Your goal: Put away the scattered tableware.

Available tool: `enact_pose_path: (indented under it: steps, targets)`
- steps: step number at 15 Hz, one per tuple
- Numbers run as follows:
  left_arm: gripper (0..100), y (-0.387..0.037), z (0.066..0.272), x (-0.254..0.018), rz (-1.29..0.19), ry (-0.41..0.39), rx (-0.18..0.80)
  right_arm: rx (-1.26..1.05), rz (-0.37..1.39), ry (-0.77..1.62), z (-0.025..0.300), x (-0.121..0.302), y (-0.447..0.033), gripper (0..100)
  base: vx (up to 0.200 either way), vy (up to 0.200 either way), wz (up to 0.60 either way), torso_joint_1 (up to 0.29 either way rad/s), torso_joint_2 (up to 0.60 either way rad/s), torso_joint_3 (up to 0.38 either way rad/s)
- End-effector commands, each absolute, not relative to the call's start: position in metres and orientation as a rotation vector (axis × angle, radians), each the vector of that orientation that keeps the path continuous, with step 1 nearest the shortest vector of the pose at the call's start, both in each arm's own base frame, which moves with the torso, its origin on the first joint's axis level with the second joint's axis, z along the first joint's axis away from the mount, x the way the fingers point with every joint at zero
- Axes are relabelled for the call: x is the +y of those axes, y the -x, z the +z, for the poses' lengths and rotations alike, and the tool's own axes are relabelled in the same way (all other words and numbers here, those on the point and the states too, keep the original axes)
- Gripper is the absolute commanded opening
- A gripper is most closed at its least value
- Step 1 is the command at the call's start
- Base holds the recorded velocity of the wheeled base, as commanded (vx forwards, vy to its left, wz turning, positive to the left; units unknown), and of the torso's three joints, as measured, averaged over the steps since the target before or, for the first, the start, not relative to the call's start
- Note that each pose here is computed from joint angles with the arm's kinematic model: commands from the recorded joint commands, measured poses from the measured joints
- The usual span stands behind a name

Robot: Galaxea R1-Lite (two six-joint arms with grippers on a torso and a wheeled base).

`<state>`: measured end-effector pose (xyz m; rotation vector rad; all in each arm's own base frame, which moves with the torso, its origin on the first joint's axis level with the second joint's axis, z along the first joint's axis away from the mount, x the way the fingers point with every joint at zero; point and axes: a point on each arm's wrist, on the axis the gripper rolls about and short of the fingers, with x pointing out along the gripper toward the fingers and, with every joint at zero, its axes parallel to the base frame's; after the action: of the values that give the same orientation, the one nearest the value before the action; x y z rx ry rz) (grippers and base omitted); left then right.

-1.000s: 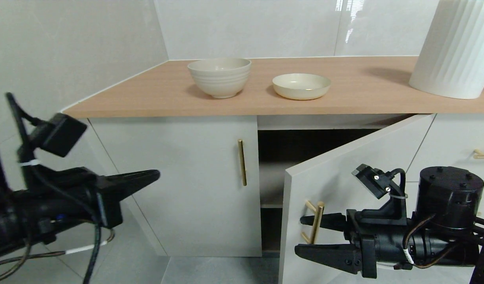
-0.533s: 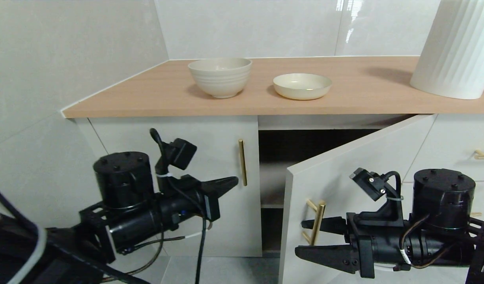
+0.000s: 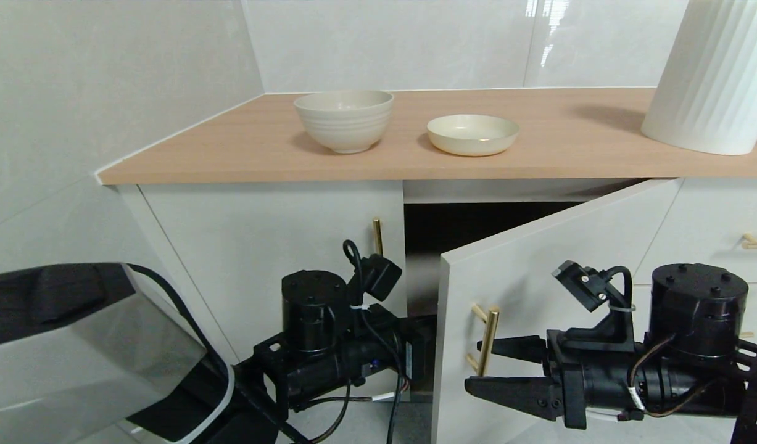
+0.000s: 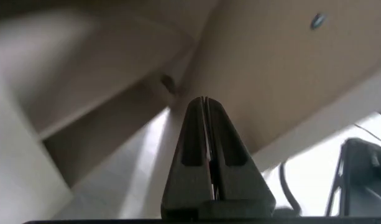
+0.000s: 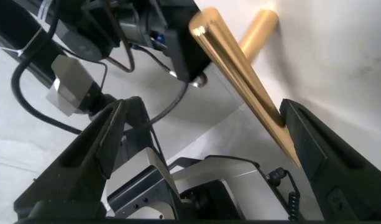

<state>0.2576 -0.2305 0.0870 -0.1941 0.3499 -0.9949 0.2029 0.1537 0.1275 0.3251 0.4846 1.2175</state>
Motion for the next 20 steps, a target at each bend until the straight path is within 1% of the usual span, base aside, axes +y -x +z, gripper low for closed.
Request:
enact_pose_path:
  steps: [1, 3, 4, 7, 9, 11, 12, 14, 16, 18, 20]
  targets:
    - [0, -0.263, 0.086, -0.239, -1.013, 0.195, 0.345, 0.484, 1.211, -0.325, 0.127, 0.153, -0.202, 100, 0.0, 0.0, 0.0, 0.0, 0.0, 0.0]
    - [0, -0.257, 0.09, -0.244, -1.042, 0.194, 0.338, 0.461, 1.155, -0.324, 0.13, 0.136, -0.197, 100, 0.0, 0.0, 0.0, 0.0, 0.0, 0.0]
    - [0, -0.254, 0.094, -0.246, -1.053, 0.195, 0.326, 0.443, 1.091, -0.333, 0.132, 0.115, -0.191, 100, 0.0, 0.0, 0.0, 0.0, 0.0, 0.0]
    - [0, -0.248, 0.105, -0.246, -1.072, 0.2, 0.298, 0.435, 1.044, -0.256, 0.119, 0.09, -0.167, 100, 0.0, 0.0, 0.0, 0.0, 0.0, 0.0]
    - [0, -0.245, 0.109, -0.245, -1.078, 0.202, 0.29, 0.435, 1.038, -0.242, 0.117, 0.084, -0.156, 100, 0.0, 0.0, 0.0, 0.0, 0.0, 0.0]
    - [0, -0.242, 0.113, -0.245, -1.085, 0.203, 0.28, 0.395, 0.954, -0.199, 0.118, 0.079, -0.149, 100, 0.0, 0.0, 0.0, 0.0, 0.0, 0.0]
    - [0, -0.242, 0.114, -0.246, -1.088, 0.204, 0.275, 0.349, 0.828, -0.12, 0.119, 0.077, -0.149, 100, 0.0, 0.0, 0.0, 0.0, 0.0, 0.0]
    - [0, -0.241, 0.114, -0.246, -1.089, 0.204, 0.275, 0.296, 0.78, -0.102, 0.129, 0.076, -0.148, 100, 0.0, 0.0, 0.0, 0.0, 0.0, 0.0]
    - [0, -0.242, 0.114, -0.247, -1.087, 0.204, 0.277, 0.27, 0.768, -0.091, 0.151, 0.067, -0.132, 100, 0.0, 0.0, 0.0, 0.0, 0.0, 0.0]
    - [0, -0.242, 0.115, -0.249, -1.092, 0.203, 0.277, 0.319, 0.764, -0.088, 0.169, 0.062, -0.12, 100, 0.0, 0.0, 0.0, 0.0, 0.0, 0.0]
    - [0, -0.242, 0.114, -0.249, -1.094, 0.202, 0.282, 0.343, 0.76, -0.087, 0.174, 0.06, -0.115, 100, 0.0, 0.0, 0.0, 0.0, 0.0, 0.0]
